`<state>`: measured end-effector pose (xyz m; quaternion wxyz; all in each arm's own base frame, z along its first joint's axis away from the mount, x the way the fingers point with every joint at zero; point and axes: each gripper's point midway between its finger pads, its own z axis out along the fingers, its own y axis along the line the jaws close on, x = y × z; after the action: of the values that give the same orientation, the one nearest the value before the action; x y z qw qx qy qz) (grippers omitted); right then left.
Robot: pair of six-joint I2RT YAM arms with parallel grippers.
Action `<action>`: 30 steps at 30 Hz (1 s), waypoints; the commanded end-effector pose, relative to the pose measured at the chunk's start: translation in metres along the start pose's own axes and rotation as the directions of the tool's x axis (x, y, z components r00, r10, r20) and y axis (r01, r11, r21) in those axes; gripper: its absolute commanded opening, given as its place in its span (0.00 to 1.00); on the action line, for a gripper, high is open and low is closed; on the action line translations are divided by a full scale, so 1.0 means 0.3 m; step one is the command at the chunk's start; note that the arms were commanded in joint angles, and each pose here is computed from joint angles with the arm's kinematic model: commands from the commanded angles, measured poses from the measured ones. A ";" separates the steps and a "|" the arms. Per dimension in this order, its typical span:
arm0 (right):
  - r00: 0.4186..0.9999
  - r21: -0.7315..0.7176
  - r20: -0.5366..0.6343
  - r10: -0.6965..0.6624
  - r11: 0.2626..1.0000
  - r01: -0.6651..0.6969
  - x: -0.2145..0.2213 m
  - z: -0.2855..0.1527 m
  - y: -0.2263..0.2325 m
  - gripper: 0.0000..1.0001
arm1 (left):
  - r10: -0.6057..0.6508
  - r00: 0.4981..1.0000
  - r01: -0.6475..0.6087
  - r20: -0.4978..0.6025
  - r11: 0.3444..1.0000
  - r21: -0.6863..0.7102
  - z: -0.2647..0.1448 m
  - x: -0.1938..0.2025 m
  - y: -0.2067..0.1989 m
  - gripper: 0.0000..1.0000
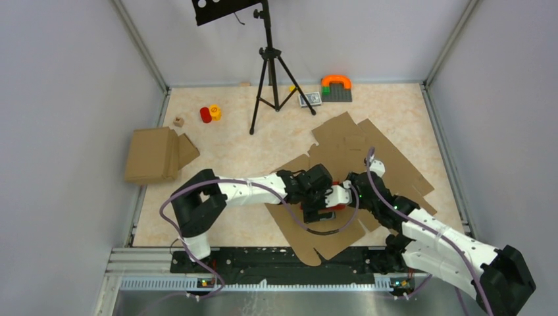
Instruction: Fold the paper box
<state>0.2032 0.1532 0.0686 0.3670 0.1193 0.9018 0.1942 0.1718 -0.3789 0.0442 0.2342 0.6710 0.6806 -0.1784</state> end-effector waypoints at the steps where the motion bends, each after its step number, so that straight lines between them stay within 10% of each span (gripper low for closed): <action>1: 0.999 -0.095 0.042 -0.023 0.995 0.027 -0.061 0.017 0.049 0.51 | -0.115 0.993 0.115 -0.006 0.993 0.030 -0.045 0.028 -0.035 0.88; 13: 0.991 -0.189 -0.060 -0.116 0.977 0.103 -0.037 0.105 0.103 0.52 | -0.271 0.930 0.269 0.248 0.962 0.041 -0.226 -0.099 -0.045 0.96; 30: 0.991 -0.224 -0.035 -0.131 0.967 0.120 -0.096 0.054 0.155 0.55 | -0.337 0.937 0.323 0.088 0.936 0.138 -0.061 0.029 -0.105 0.76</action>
<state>0.2250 0.1801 0.0633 0.3339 0.0273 0.9094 0.2465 0.1430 -0.3614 0.0613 0.2081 0.5546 0.7547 -0.2821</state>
